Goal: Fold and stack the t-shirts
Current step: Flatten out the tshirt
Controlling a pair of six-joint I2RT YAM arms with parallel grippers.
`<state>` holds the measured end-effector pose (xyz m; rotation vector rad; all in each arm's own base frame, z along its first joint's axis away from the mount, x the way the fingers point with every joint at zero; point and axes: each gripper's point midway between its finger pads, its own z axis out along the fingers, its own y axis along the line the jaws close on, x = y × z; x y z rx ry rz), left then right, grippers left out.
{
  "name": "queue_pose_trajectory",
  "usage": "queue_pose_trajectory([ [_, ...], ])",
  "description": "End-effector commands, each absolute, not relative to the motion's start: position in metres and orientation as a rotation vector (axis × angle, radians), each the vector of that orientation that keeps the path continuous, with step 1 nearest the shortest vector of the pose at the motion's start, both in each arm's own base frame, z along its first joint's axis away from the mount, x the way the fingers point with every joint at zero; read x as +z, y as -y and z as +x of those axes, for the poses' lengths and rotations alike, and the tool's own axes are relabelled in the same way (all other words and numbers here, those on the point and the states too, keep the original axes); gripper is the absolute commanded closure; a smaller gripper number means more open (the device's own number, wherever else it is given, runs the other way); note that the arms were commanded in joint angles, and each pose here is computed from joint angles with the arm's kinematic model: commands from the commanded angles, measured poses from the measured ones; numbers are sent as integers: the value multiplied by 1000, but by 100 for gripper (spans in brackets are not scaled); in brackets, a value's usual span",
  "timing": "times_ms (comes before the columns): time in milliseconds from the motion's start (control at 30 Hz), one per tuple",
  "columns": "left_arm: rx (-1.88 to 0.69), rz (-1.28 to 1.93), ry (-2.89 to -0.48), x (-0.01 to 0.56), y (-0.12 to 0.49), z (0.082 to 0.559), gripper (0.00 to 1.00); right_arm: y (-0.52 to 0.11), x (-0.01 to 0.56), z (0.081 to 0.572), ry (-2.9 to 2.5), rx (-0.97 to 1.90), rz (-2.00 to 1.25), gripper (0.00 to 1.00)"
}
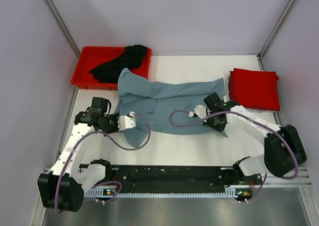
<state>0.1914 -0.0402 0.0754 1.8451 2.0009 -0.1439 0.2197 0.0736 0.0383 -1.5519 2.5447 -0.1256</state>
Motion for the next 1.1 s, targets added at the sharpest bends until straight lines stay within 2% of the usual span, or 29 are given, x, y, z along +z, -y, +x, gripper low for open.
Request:
queue_pose_trajectory([
  [0, 54, 1470, -1979, 191, 41, 232, 100, -83, 116, 229, -2323, -128, -1431, 100],
  [100, 247, 1236, -1900, 282, 26, 249, 100, -84, 184, 236, -2133, -157, -1316, 100],
  [233, 469, 978, -1693, 410, 5, 246, 100, -83, 282, 234, -1857, -180, -1190, 100],
  [333, 623, 765, -1529, 507, -18, 225, 100, -79, 333, 223, -1722, -191, -1137, 100],
  [467, 742, 606, -1379, 581, -38, 194, 100, -70, 378, 206, -1621, -203, -1101, 100],
  [633, 820, 539, -1292, 618, -49, 170, 100, -69, 405, 196, -1554, -191, -1080, 100],
  [767, 848, 520, -1287, 623, -52, 178, 100, -75, 412, 208, -1552, -195, -1075, 100],
  [933, 893, 549, -1326, 605, -51, 234, 100, -74, 422, 260, -1595, -333, -1009, 100],
  [1067, 932, 546, -1341, 598, -51, 288, 100, -67, 459, 313, -1597, -350, -833, 100],
])
